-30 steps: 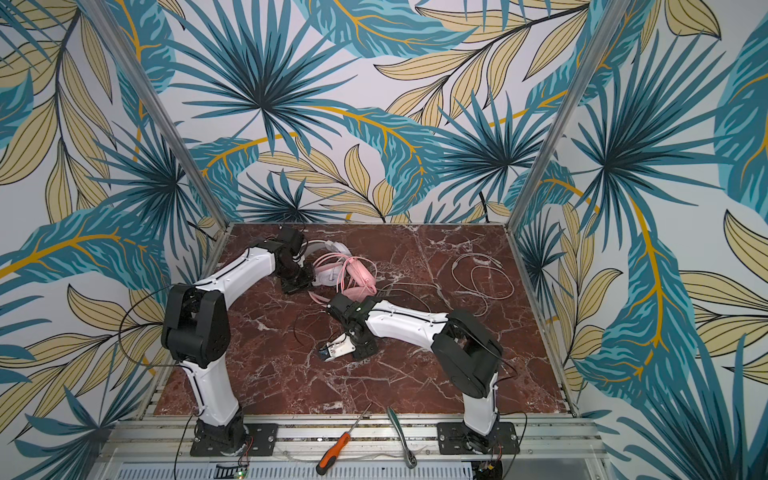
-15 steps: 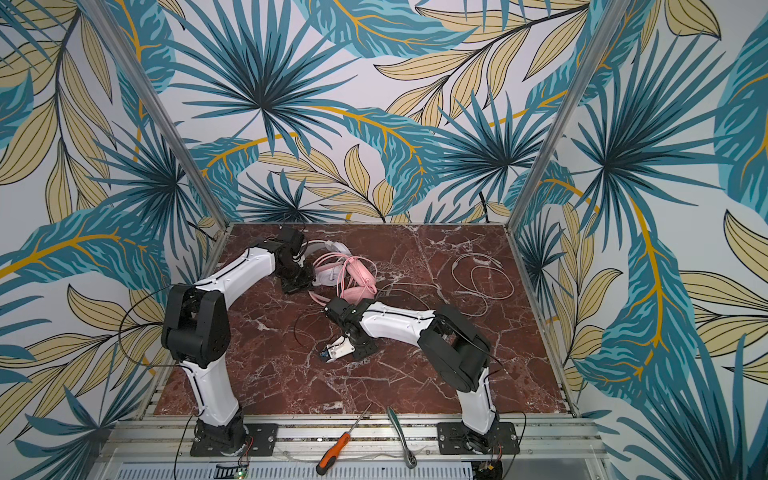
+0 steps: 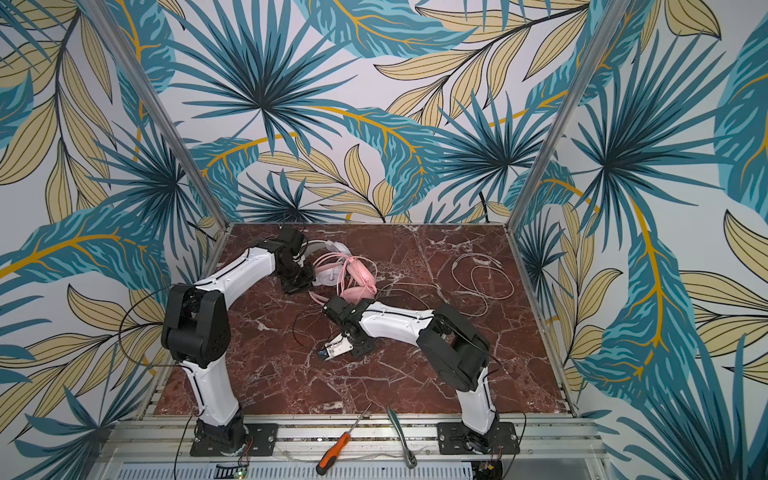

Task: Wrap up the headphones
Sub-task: 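Grasp the pink USB plug with the right gripper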

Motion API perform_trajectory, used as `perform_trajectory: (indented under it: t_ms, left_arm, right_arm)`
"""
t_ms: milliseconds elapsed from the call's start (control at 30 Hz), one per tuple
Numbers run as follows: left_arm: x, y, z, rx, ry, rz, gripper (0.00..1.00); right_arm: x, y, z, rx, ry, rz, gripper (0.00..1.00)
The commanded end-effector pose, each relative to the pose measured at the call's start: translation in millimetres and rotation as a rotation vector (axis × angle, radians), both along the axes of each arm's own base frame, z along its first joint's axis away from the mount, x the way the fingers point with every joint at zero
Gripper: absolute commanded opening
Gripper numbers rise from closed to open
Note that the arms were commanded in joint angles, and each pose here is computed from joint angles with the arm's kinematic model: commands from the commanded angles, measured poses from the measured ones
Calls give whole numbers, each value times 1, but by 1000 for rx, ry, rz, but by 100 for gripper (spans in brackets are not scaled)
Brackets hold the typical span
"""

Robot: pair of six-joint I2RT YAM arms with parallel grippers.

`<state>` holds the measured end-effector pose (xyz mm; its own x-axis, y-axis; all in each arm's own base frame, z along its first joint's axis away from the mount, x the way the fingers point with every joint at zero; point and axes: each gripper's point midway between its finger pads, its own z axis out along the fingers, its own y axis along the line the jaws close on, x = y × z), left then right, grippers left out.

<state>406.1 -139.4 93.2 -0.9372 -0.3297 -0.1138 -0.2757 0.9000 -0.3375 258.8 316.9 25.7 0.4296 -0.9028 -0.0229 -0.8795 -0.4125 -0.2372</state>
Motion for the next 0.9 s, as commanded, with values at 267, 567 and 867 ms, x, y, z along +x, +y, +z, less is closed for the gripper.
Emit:
perform_trajectory:
  t_ms: [267, 567, 867]
  left_arm:
    - [12, -8, 17, -52, -54, -13, 0]
    - [13, -8, 19, -54, -58, -10, 0]
    - [14, -8, 20, -61, -56, 0, 0]
  right_arm:
    - [-16, -16, -22, -147, 128, -18, 41]
    - [-8, -22, -38, -146, 56, -3, 29]
    - [-11, -5, -32, 0, 45, -23, 16]
